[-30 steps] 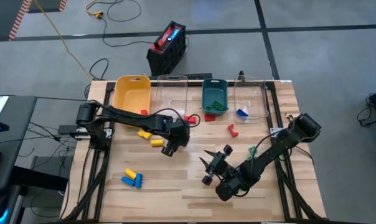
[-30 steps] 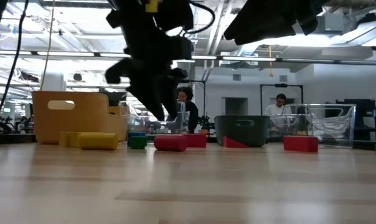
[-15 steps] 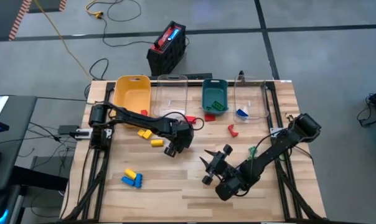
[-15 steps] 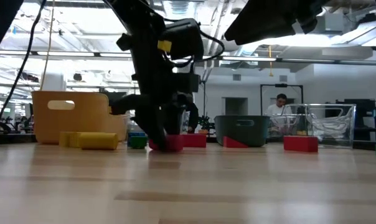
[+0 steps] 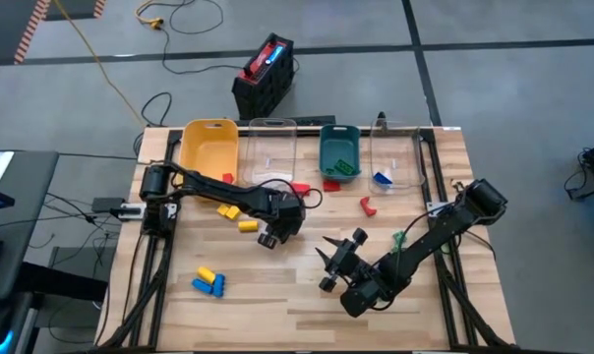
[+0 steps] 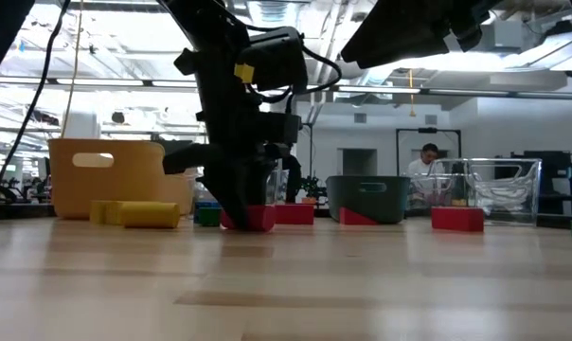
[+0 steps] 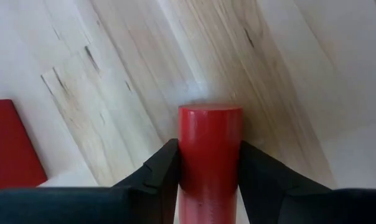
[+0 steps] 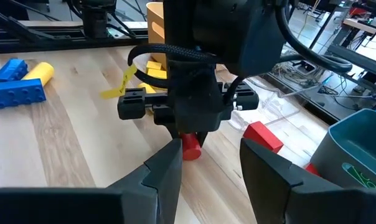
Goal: Sort blocks
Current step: Put the red block into the yellow bin
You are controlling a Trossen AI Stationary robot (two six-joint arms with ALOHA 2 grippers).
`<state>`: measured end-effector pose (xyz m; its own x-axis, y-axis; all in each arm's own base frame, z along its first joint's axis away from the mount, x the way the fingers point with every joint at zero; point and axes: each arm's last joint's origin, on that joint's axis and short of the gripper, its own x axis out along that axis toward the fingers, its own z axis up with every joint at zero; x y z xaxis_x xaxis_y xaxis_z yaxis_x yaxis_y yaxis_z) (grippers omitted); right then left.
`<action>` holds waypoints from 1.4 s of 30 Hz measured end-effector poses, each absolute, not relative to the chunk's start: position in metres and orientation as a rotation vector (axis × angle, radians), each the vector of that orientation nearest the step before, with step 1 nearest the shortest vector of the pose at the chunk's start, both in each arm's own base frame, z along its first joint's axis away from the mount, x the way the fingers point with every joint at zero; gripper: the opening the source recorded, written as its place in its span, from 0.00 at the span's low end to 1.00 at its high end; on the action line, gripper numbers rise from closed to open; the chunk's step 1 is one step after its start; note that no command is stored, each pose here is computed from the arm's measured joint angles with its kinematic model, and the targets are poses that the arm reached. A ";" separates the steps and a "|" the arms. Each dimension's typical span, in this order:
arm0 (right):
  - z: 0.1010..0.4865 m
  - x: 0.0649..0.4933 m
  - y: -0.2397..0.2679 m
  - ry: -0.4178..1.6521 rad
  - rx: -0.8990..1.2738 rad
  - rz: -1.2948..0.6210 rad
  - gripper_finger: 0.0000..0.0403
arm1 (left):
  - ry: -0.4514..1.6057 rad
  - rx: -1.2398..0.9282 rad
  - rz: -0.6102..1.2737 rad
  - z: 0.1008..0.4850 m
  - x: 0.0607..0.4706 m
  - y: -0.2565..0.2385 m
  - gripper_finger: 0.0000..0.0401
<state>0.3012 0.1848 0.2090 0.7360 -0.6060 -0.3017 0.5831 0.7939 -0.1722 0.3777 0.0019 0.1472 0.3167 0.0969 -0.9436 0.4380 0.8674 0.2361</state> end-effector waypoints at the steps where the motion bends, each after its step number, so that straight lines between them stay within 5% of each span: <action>1: 0.209 0.301 0.185 0.355 -0.069 -0.653 0.44 | 1.242 0.507 -0.236 0.148 0.378 0.001 0.31; 15: 0.210 0.305 0.182 0.340 -0.045 -0.665 0.44 | 1.112 0.468 0.011 0.216 0.350 0.002 0.31; 27: 0.213 0.299 0.193 0.300 -0.028 -0.650 0.44 | 0.817 0.304 0.496 0.286 0.225 0.013 0.31; 36: 0.213 0.303 0.188 0.305 -0.036 -0.662 0.44 | 0.763 0.075 0.849 0.280 0.167 0.067 0.31; 42: 0.214 0.306 0.186 0.315 -0.085 -0.656 0.44 | 0.897 -0.111 0.875 0.251 0.158 0.112 0.31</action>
